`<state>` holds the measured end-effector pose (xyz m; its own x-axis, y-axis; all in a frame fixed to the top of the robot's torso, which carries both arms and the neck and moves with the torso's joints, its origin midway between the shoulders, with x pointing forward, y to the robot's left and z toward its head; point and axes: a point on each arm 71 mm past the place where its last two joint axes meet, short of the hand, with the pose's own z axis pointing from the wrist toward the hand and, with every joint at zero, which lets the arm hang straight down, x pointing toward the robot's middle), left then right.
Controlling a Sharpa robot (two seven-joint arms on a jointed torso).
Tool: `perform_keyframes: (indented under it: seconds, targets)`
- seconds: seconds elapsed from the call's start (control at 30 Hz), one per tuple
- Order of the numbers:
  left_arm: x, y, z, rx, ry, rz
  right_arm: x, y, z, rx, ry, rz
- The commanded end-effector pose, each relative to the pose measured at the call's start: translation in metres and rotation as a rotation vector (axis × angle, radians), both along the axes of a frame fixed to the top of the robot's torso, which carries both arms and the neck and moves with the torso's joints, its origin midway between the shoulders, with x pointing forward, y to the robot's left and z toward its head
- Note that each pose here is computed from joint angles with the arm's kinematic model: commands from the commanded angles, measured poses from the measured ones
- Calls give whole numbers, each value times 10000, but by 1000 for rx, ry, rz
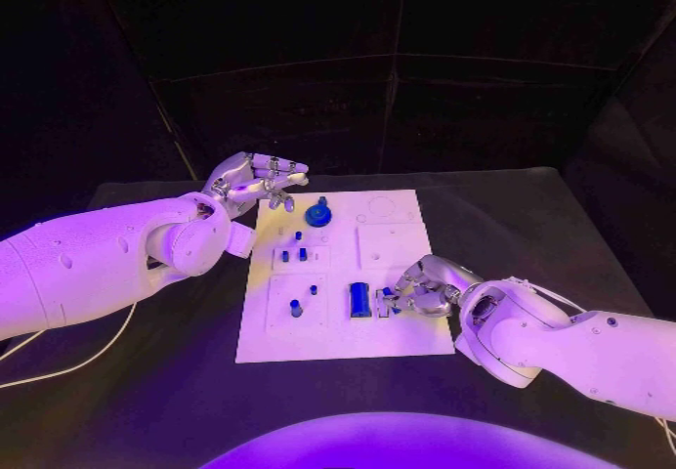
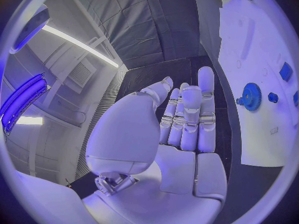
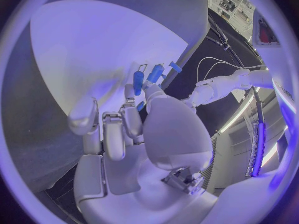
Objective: Assemble the parts on the task board
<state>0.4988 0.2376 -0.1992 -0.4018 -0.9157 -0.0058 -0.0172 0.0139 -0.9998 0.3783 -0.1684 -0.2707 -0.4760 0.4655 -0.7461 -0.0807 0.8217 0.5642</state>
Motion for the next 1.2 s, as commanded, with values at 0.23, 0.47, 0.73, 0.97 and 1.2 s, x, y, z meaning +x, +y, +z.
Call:
perform_keyframes:
  seconds: [0.23,0.47,0.73,0.97,1.2]
  targets:
    - [-6,-13,11,-9,2,-12,5,59,-18,-2,22,18]
    - [-7,-11,12,-8,2,-12,16,71,-25,-3,21,20]
    - [-9,-10,12,-8,3,-12,23,81,-28,-2,20,22]
    - [-9,-5,13,-8,3,-10,21,84,-25,0,17,25]
    - [-9,1,13,-7,3,-9,-3,51,-10,5,15,42]
